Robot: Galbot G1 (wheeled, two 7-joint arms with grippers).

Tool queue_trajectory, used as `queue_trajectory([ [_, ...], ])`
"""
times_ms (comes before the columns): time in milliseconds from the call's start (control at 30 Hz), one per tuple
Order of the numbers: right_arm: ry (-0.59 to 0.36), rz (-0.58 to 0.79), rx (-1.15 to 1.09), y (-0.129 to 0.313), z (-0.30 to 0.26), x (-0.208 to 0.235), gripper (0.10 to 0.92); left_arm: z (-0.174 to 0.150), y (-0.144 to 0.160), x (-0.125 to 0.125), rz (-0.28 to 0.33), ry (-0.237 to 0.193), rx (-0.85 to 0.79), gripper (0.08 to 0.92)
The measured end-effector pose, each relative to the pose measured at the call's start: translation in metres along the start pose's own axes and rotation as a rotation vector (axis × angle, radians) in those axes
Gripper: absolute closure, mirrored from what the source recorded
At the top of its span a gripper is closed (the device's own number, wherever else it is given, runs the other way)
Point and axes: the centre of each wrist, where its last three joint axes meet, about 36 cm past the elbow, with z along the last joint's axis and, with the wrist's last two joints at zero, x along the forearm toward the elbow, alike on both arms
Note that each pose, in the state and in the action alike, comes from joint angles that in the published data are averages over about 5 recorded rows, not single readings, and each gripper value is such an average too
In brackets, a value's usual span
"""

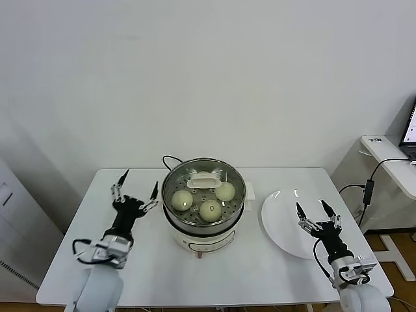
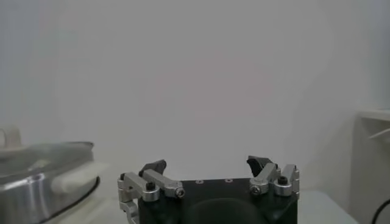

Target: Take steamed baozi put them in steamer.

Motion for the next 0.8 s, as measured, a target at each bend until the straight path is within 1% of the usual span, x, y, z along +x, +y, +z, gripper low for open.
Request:
queue_trajectory([
  [133, 0.004, 0.000, -0.009, 0.004, 0.005, 0.006, 0.200, 0.025, 0.001, 0.016, -0.027, 0.002, 0.091, 0.177],
  [367, 0.025, -0.008, -0.007, 0.009, 0.017, 0.022, 0.200, 0.059, -0.007, 0.049, -0.067, 0.023, 0.205, 0.177],
  [567, 0.037, -0.011, -0.001, 0.011, 0.026, 0.034, 0.200, 0.075, -0.017, 0.072, -0.075, 0.037, 0.269, 0.177],
  [800, 0.044, -0.016, 0.002, 0.014, 0.030, 0.042, 0.200, 0.086, -0.024, 0.087, -0.079, 0.056, 0.308, 0.177],
])
